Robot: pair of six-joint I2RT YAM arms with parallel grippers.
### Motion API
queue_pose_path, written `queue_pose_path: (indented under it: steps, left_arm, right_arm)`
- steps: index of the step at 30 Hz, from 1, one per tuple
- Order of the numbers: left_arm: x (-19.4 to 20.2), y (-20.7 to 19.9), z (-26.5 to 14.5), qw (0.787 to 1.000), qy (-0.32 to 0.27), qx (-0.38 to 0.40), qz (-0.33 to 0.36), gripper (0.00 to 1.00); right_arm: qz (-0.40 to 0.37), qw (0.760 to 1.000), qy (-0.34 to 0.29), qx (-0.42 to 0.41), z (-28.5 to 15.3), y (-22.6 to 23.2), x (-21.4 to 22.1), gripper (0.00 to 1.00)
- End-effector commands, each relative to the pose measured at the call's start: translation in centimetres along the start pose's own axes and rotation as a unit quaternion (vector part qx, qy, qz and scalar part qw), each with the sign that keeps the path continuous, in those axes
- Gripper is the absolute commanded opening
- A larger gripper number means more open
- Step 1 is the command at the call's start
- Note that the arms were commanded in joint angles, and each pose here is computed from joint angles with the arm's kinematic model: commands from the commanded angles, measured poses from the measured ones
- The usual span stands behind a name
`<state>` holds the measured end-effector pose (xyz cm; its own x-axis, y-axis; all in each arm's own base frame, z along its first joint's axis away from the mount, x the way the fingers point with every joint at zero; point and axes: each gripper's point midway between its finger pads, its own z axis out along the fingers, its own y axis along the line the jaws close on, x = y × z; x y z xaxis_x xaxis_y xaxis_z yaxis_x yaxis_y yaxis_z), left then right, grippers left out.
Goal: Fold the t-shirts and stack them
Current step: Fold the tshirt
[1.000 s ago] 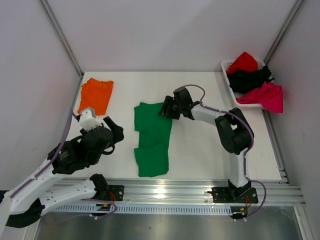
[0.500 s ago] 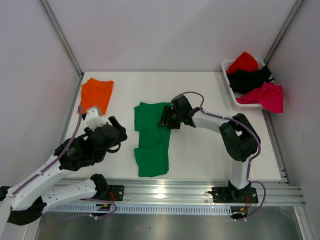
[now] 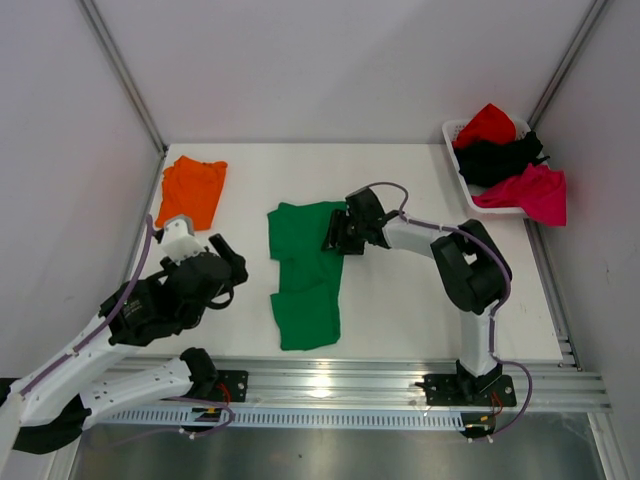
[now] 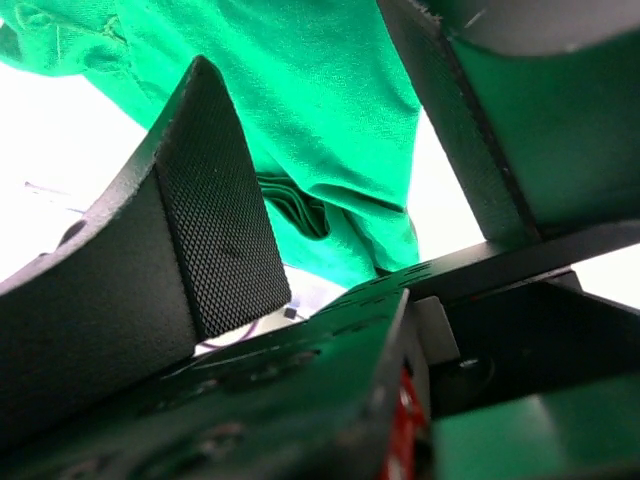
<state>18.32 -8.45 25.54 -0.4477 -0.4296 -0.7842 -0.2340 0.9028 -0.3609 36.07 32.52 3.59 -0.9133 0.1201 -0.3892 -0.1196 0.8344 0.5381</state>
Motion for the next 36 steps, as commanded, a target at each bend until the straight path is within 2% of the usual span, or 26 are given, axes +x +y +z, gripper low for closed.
queue_pose_path:
  steps: [1,6,12,21,30,36]
  left_arm:
    - [-1.4,0.2,-0.4,1.000,-0.021,-0.004,-0.019,0.80]
    - [-1.3,0.7,-0.5,0.999,-0.022,-0.008,-0.022,0.80]
    - [-1.4,1.5,-0.8,0.999,-0.025,-0.012,-0.028,0.80]
    - [-1.2,2.0,-0.8,0.999,-0.028,-0.012,-0.034,0.81]
    - [-0.1,0.9,0.6,1.000,-0.023,-0.014,-0.005,0.81]
    - [2.7,-0.1,2.9,0.999,-0.009,0.002,0.038,0.81]
  right_arm:
    - [-0.003,0.999,-0.003,0.050,1.2,-3.1,-0.6,0.60]
    - [-0.002,0.994,-0.018,0.105,1.5,-5.9,-2.3,0.59]
    - [0.027,0.991,-0.040,0.124,0.6,-7.9,-5.1,0.59]
    - [0.044,0.988,-0.043,0.145,-1.3,-10.0,-4.7,0.59]
    - [0.035,0.993,-0.080,0.073,-1.8,-7.5,-5.9,0.61]
    - [-0.008,0.985,-0.170,-0.014,-5.6,-3.2,-9.2,0.66]
